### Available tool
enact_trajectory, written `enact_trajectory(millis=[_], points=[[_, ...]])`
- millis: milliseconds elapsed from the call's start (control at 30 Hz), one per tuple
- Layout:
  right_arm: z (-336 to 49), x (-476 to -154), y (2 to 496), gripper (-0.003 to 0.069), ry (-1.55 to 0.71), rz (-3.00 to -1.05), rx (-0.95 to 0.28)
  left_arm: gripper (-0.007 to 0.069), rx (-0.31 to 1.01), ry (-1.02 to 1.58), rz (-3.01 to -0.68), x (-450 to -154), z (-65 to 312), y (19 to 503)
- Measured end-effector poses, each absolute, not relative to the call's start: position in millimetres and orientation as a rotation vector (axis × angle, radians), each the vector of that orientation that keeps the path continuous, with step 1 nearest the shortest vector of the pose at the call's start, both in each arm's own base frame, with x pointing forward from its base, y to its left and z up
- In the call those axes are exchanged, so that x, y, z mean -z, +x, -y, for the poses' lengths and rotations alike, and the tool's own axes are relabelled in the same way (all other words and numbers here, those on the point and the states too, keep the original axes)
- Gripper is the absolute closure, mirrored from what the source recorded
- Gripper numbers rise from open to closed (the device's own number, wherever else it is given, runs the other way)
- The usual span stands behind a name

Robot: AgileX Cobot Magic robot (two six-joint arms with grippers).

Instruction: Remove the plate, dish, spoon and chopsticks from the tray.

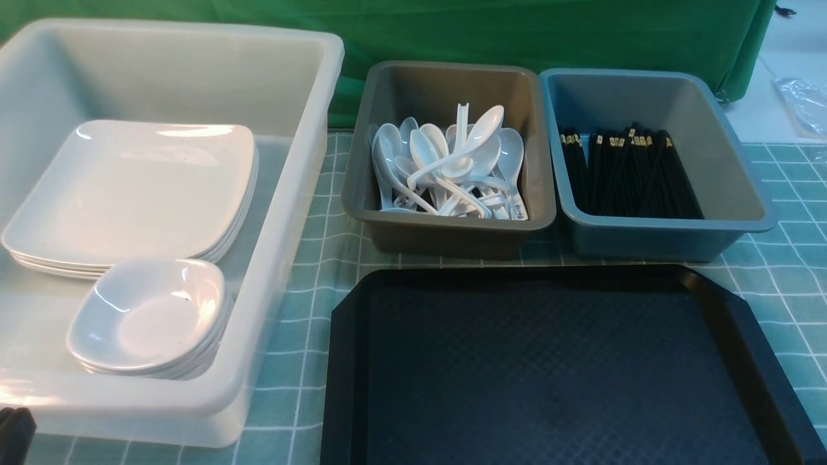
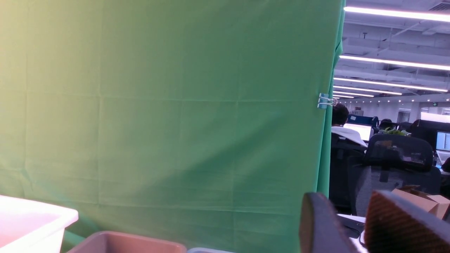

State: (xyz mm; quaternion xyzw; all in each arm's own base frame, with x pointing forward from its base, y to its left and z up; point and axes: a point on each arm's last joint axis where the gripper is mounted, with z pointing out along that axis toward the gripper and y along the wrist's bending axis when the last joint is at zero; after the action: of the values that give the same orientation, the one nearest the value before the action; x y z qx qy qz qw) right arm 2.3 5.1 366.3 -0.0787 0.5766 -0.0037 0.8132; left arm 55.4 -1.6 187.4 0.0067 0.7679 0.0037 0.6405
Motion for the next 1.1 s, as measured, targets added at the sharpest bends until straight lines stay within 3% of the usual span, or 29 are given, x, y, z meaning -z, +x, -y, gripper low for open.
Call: enact_trajectory(millis=[433,600,767,1100], points=[[-5,-366,2,0.0418,-0.172,-1.231,0.012,0.0614,-0.009,0.015,-1.751,-187,2,55],[-3,-358,7,0.0418,-0.183,-1.275,0.067,0.0614,-0.009,0.016,-1.752,-187,2,55],[-2,-320,28,0.0418,-0.209,-1.416,0.12,0.0614,-0.009,0.016,-1.752,-187,2,55],[0,-198,56,0.0418,-0.277,-1.753,0.195,0.0614,-0.009,0.016,-1.752,-187,2,55]])
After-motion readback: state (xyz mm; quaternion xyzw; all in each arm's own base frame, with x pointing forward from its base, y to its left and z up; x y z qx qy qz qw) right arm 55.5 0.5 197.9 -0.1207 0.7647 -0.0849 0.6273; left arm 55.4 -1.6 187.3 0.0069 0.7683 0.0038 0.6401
